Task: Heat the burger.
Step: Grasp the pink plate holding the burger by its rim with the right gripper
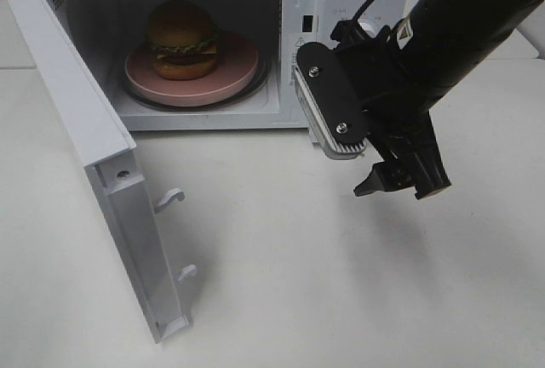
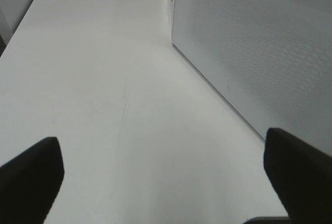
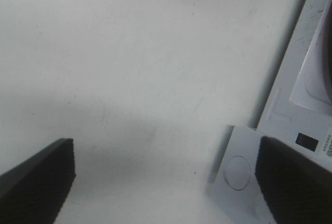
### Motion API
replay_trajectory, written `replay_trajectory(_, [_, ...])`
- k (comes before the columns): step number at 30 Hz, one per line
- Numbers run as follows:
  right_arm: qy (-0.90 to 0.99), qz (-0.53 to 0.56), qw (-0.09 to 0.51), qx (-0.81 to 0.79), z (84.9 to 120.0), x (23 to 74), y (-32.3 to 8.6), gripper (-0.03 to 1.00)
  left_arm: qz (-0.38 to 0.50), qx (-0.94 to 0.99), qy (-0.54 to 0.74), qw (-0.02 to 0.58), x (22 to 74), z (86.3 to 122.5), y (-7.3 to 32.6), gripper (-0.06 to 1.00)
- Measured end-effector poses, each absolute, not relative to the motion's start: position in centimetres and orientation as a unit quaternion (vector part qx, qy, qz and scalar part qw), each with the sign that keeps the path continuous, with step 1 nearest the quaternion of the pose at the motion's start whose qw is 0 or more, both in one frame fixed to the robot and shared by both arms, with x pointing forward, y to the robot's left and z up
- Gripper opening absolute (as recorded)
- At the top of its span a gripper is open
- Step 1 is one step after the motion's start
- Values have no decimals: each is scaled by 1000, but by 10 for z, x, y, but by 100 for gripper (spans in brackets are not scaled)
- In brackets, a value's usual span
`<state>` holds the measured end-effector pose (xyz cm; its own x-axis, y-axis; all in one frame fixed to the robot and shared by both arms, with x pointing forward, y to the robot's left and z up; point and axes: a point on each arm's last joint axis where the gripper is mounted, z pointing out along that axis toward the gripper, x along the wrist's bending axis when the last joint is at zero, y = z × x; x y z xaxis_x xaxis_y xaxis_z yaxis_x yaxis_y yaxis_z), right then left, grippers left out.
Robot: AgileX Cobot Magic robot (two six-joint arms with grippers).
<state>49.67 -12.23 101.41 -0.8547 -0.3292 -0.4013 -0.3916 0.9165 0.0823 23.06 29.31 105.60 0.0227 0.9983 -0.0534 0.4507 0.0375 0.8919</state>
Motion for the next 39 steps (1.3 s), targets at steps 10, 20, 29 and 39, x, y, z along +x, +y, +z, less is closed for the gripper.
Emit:
replay_trajectory(10, [950, 74, 223, -208, 1015, 513, -93, 93, 350, 599, 605, 391, 231, 1056, 293, 99])
replay_trajectory(20, [943, 75, 242, -215, 1008, 538, -72, 91, 350, 599, 605, 391, 231, 1056, 293, 99])
replay_trajectory(29, [935, 89, 271, -211, 1001, 561, -48, 91, 350, 599, 605, 391, 231, 1056, 293, 99])
replay_trajectory(39, [931, 96, 287, -203, 983, 586, -24, 90, 350, 599, 605, 391, 231, 1056, 293, 99])
